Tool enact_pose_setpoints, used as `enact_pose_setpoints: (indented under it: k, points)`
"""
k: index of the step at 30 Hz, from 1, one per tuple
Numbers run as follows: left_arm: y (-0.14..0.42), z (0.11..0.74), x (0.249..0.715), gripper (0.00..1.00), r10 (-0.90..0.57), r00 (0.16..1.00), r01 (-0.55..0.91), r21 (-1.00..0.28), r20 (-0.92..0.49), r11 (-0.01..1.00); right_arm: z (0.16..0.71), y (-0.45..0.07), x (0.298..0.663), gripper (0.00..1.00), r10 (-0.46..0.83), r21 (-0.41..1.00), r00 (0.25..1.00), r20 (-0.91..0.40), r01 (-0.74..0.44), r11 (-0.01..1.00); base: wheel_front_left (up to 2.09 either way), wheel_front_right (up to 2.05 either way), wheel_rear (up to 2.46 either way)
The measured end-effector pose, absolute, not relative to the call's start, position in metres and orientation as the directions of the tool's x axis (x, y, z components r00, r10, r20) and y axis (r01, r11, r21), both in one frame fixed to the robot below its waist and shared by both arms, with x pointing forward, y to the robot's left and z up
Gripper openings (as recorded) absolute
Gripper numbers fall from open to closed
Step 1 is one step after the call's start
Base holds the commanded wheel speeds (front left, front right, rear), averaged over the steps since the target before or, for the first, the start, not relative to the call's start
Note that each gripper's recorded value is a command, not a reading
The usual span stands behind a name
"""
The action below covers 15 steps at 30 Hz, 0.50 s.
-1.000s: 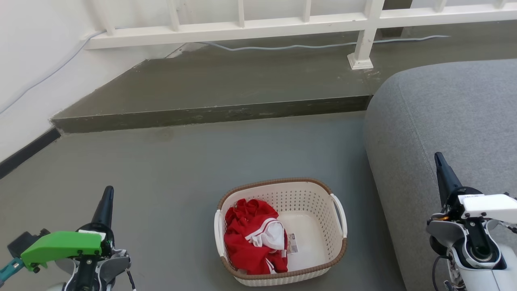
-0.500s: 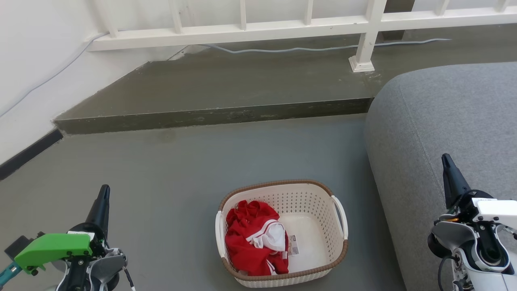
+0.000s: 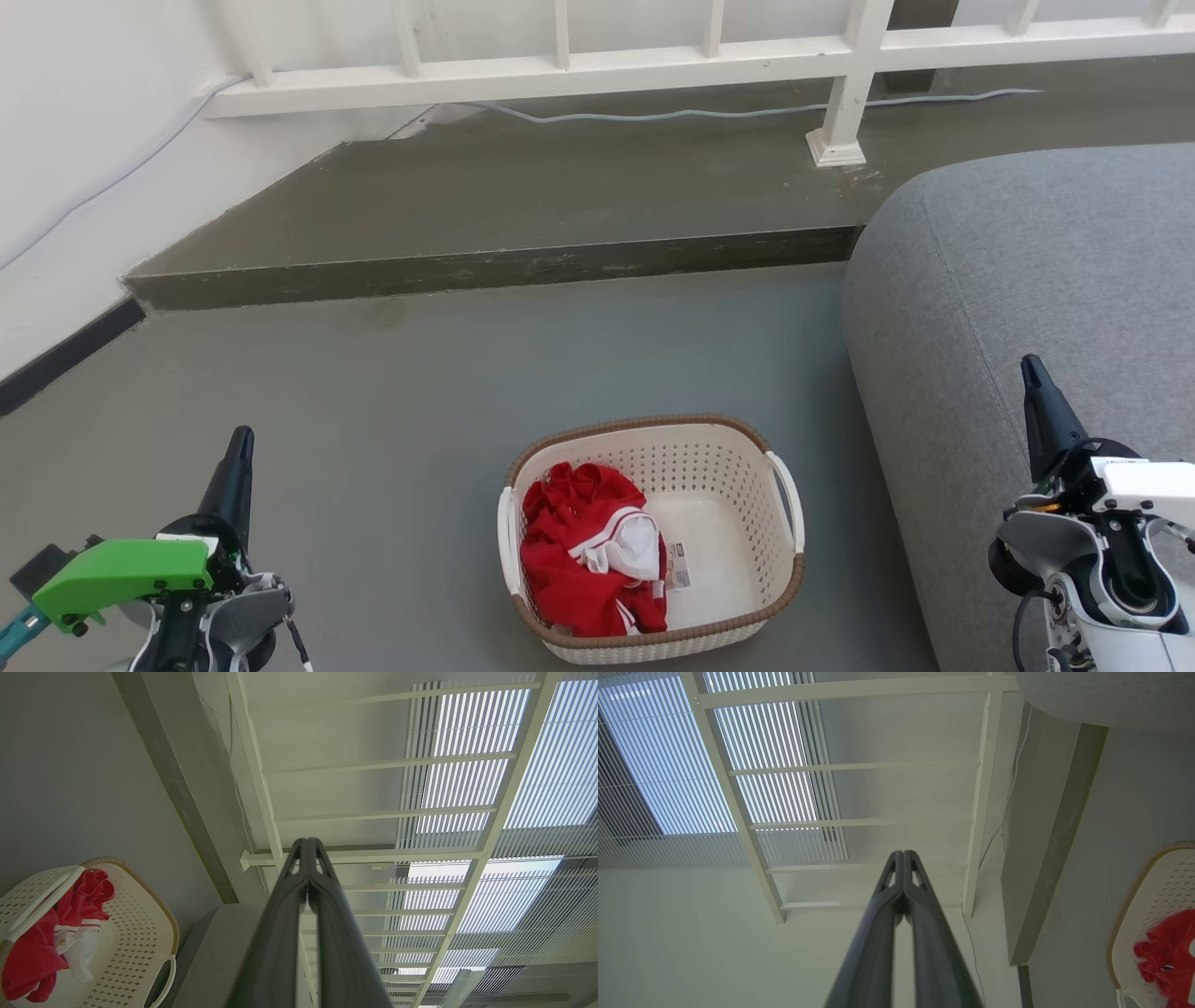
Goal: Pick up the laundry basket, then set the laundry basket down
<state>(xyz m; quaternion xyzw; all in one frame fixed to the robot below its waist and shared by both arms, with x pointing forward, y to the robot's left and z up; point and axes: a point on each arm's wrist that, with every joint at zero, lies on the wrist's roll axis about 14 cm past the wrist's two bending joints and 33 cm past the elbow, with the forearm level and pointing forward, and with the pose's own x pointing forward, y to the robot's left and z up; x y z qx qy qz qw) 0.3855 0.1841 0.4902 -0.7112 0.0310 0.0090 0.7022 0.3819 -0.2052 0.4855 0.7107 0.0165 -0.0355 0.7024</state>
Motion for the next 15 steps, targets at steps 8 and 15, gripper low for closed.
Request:
enact_pose_setpoints:
  k: [8, 15]
  points:
    - [0.1842, 0.4903, 0.3855, 0.00, -0.031, 0.998, -0.056, -0.998, -0.056, -0.014, 0.4856, -0.2051, 0.3819, 0.00, -0.026, 0.997, 0.997, -0.073, 0.073, -0.013, 0.00, 0.00, 0.00]
    - [0.1843, 0.4905, 0.3855, 0.00, -0.031, 0.998, -0.056, -0.998, -0.055, -0.014, 0.4857, -0.2051, 0.3819, 0.00, -0.026, 0.997, 0.997, -0.073, 0.073, -0.013, 0.00, 0.00, 0.00]
